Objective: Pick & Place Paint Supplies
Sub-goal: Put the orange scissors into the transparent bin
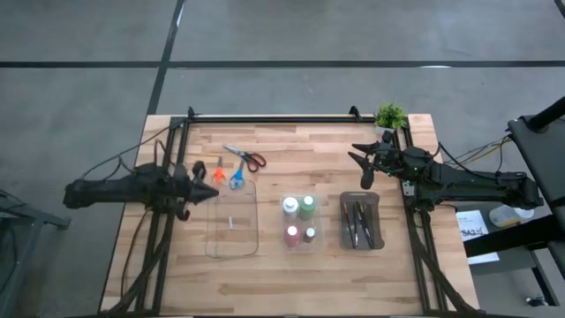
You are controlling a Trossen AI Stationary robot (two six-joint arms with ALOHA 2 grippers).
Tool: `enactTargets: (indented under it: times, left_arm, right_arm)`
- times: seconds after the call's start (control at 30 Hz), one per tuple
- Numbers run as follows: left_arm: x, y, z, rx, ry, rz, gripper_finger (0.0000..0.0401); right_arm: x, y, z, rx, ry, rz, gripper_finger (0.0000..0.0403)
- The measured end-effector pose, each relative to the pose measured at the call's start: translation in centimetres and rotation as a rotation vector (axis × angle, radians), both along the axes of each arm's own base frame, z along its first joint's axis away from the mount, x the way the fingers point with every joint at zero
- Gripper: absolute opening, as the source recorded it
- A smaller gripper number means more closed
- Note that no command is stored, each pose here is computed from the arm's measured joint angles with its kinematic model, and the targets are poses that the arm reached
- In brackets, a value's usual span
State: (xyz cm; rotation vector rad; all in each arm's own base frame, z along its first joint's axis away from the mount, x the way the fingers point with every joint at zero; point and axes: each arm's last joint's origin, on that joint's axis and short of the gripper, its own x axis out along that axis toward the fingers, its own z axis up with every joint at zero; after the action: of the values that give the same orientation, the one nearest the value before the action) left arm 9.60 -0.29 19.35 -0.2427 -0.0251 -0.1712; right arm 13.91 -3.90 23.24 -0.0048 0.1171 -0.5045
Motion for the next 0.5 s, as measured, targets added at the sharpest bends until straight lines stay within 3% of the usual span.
enactTargets:
  times: [0.13, 0.37, 0.5]
  left_arm:
    - [-0.9, 0.5, 1.5, -0.097, 0.160, 0.179, 0.0036]
    - [-0.7, 0.8, 5.0, -0.134, 0.180, 0.277, 0.0036]
    - [0.4, 1.4, 6.1, -0.292, 0.254, 0.495, 0.0036]
  right_arm:
    - [0.0, 0.0, 0.0, 0.000, 0.001, 0.000, 0.0131]
    - [0.0, 0.0, 0.0, 0.000, 0.001, 0.000, 0.0131]
    - [0.0, 0.0, 0.0, 0.000, 0.001, 0.000, 0.0131]
